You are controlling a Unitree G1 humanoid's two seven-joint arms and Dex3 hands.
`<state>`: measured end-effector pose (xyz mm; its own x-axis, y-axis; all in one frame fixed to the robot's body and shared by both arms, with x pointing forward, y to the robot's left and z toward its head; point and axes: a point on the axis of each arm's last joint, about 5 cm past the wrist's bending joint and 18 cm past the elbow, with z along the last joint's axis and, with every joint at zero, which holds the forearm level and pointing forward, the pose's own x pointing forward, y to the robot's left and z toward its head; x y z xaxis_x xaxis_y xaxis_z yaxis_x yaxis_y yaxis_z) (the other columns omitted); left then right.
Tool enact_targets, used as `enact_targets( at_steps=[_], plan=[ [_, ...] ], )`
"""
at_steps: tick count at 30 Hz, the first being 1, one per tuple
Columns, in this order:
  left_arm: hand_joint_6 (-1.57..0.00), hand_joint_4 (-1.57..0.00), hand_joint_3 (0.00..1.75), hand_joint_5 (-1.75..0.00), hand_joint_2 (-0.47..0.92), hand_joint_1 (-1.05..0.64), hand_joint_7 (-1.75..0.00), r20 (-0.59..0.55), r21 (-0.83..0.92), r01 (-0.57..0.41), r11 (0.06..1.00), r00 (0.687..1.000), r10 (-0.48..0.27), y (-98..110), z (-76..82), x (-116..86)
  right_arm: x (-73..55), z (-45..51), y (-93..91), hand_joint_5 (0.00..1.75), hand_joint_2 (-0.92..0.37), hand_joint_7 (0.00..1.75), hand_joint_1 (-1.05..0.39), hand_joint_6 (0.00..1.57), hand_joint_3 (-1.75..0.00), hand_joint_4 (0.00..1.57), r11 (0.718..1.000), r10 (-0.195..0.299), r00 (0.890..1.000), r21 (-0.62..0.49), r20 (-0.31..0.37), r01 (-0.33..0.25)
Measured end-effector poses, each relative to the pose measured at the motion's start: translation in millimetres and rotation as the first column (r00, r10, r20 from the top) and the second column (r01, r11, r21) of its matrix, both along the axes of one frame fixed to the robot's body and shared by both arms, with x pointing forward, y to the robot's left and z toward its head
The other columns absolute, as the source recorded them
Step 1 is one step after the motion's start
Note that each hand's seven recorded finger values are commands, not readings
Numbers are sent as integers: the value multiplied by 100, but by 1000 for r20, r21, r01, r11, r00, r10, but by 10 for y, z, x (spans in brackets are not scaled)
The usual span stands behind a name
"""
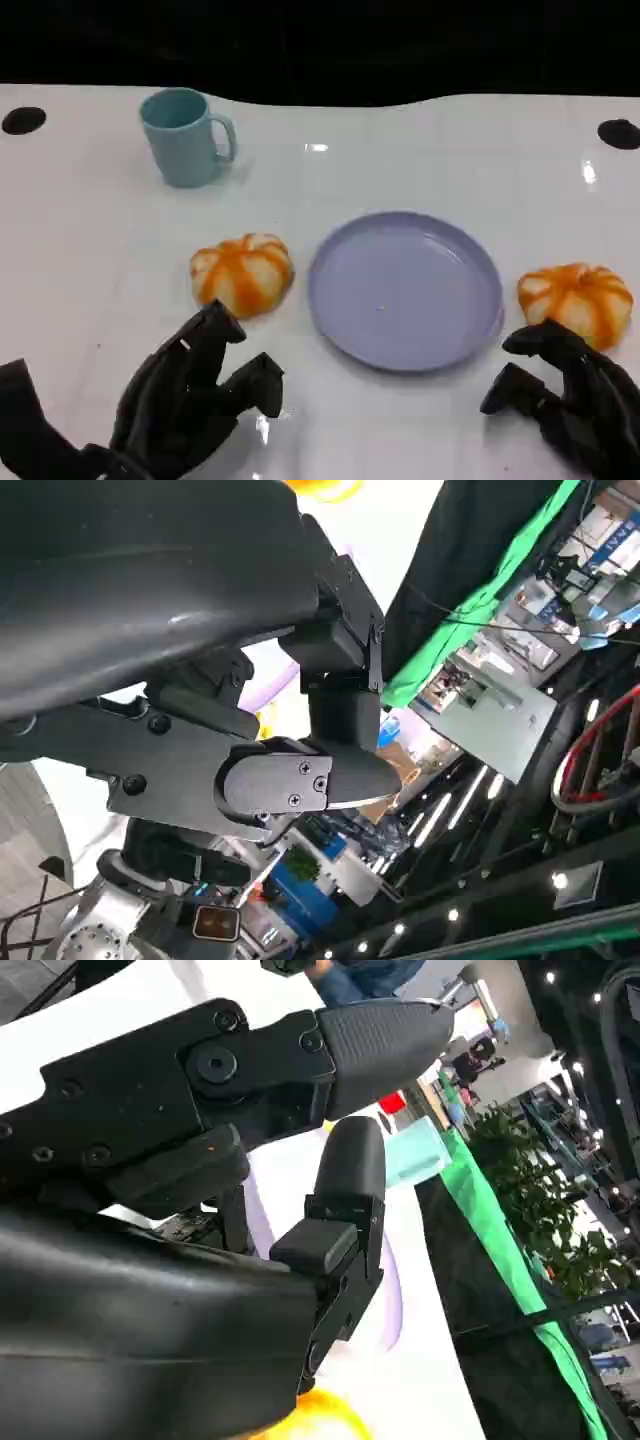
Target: Grasp the bread from the table and place it into the plate.
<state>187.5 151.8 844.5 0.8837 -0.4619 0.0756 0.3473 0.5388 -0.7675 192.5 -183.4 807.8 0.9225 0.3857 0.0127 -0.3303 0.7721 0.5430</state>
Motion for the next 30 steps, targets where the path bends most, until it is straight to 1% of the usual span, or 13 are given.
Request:
enact_targets(
  at_steps=[8,12,22,24,28,30],
  plan=[
    [-68,-87,28,-175,92,-57,-172,-1,0,1,1000,1000,-1,1,0,0,-2,-2,-1,143,-92,104,-48,67,-20,70,1000,1,1000,10,-3,-1],
    [-68,-87,27,-175,92,-57,-172,0,1,1,1000,1000,-1,1,2,0,-2,-3,0,143,-92,103,-49,68,-21,70,1000,-1,1000,19,-7,1],
    [-68,-87,30,-175,92,-56,-170,14,3,-7,1000,1000,7,-1,23,6,-2,1,3,145,-92,105,-50,68,-21,69,1000,3,1000,9,-3,-3],
    [-67,-85,31,-175,92,-55,-169,9,4,-13,1000,1000,13,-3,23,5,-2,1,6,145,-92,105,-50,68,-21,69,1000,1,1000,6,-1,-1],
    [-58,-72,36,-175,92,-56,-157,3,19,-30,999,1000,30,-9,44,12,-1,1,22,145,-92,105,-52,68,-20,70,1000,-7,1000,8,-2,7],
    [-58,-71,36,-175,92,-56,-155,16,38,-34,999,999,34,-10,67,23,0,2,28,145,-92,105,-52,68,-19,70,1000,-12,1000,9,-4,12]
  ],
)
